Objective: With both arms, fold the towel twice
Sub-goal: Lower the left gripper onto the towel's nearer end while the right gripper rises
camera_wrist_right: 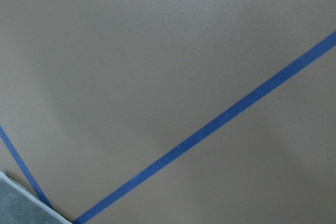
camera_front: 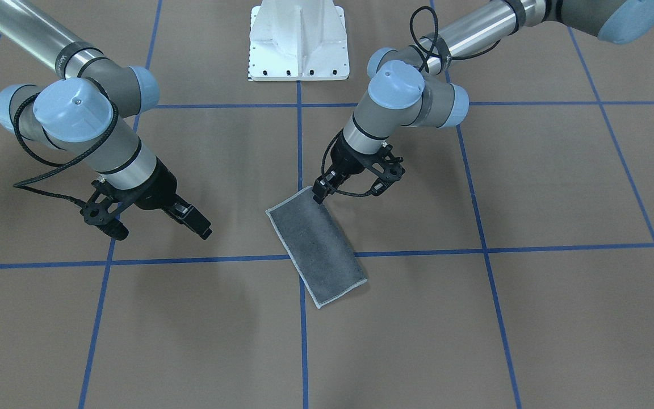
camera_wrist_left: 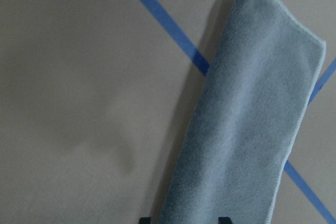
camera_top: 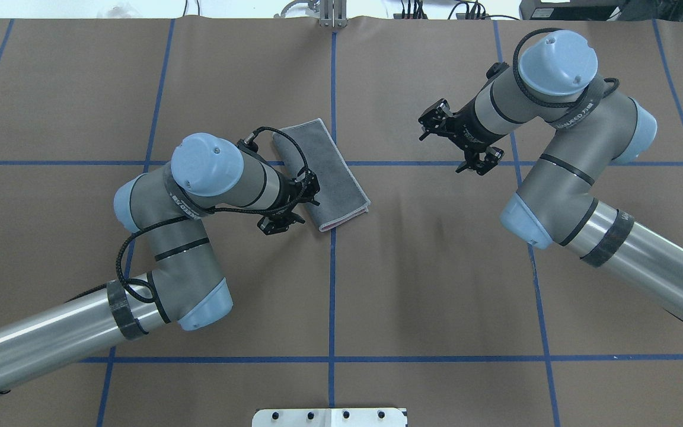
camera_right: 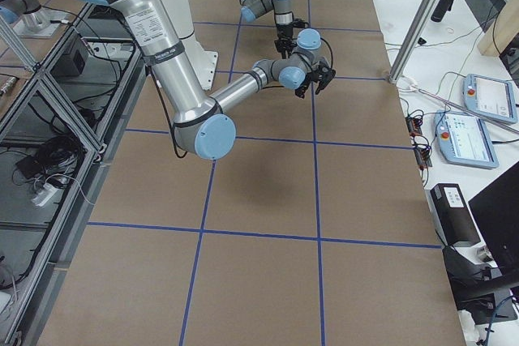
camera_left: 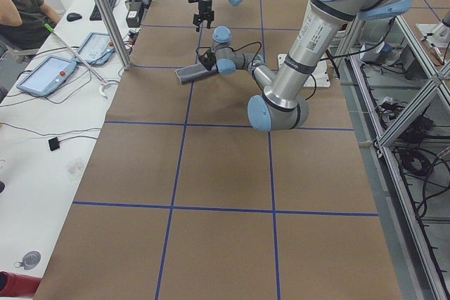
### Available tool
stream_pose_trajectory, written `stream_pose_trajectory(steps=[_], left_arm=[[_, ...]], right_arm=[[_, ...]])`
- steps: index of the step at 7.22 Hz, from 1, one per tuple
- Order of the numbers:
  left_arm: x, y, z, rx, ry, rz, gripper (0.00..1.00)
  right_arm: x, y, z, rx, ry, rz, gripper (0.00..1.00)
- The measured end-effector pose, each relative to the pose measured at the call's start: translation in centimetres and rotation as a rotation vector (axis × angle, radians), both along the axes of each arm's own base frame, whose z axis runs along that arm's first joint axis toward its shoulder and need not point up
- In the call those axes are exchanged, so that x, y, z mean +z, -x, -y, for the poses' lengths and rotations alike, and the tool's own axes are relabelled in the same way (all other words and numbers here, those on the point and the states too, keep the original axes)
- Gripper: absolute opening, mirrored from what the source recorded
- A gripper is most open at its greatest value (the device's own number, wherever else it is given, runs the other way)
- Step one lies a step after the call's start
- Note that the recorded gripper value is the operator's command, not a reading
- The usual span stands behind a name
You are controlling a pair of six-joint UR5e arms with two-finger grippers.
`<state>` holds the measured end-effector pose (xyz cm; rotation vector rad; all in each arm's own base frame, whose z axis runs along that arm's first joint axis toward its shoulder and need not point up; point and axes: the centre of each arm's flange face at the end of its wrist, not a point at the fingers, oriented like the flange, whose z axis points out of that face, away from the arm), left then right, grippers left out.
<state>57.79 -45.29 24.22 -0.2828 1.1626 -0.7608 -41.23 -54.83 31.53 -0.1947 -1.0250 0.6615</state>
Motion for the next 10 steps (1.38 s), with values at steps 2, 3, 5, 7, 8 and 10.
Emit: stream_pose_trajectory(steps=[2, 3, 5, 7, 8, 10], left_arm=[[0.0, -1.9, -2.0, -0.001, -0.006, 0.029, 0.47], [-0.2, -2.1, -2.3, -0.001, -0.008, 0.030, 0.46], [-0.7, -2.1, -2.4, -0.001, -0.013, 0.024, 0.46], [-0.7, -2.1, -2.4, 0.000, -0.018, 0.025, 0.44], [-0.6, -2.2, -2.4, 0.001, -0.021, 0.028, 0.43], [-0.4, -2.3, -2.3, 0.002, -0.025, 0.033, 0.43]], right_arm=[[0.2, -0.1, 0.0, -0.002, -0.002, -0.004, 1.00], [0.4, -0.1, 0.0, -0.003, -0.001, -0.006, 1.00], [0.6, -0.1, -0.1, -0.003, 0.000, -0.008, 1.00], [0.8, -0.2, -0.1, -0.002, 0.001, -0.010, 1.00], [0.9, -0.2, -0.1, -0.002, 0.001, -0.011, 1.00], [1.0, -0.2, -0.2, -0.002, 0.001, -0.012, 1.00]])
